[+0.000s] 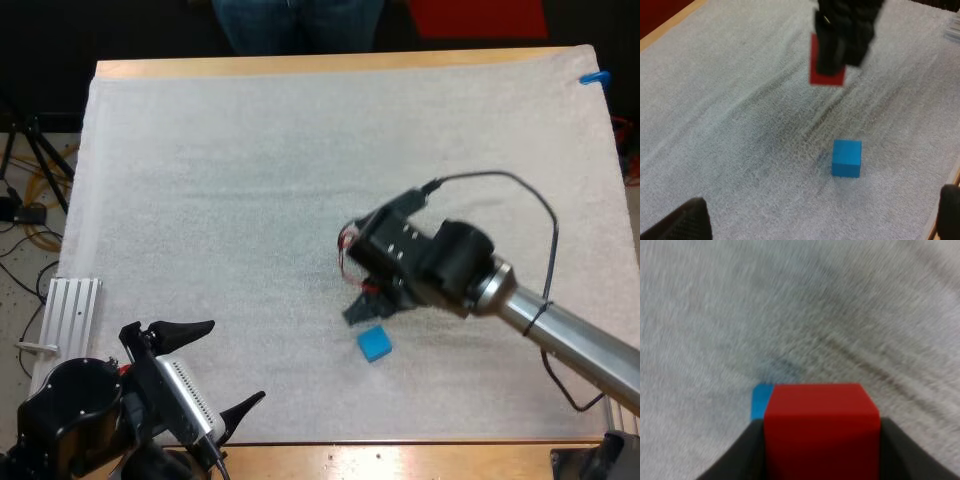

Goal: Stack red cube on blue cube

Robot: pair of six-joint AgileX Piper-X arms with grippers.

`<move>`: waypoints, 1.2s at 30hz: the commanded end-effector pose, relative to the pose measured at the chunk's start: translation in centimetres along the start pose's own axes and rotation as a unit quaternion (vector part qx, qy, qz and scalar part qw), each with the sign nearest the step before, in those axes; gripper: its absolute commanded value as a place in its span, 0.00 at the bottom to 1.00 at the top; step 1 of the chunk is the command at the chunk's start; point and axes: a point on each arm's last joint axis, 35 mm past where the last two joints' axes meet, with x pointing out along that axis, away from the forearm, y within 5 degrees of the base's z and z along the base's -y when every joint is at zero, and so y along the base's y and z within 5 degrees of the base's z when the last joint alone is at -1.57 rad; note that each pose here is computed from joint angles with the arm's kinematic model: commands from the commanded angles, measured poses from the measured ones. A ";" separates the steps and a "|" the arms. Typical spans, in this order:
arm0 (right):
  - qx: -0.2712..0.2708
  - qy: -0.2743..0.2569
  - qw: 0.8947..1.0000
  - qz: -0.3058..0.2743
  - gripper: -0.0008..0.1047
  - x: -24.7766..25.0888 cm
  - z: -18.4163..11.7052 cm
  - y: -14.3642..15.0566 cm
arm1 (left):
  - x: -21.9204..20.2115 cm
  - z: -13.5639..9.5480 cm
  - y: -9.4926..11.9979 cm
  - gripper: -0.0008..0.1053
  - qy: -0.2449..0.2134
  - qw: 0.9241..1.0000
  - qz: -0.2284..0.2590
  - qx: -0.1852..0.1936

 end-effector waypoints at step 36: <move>0.041 0.056 0.996 0.053 0.21 10.0 -2.6 4.2 | 0.0 0.2 0.0 0.83 -0.001 1.000 0.001 0.006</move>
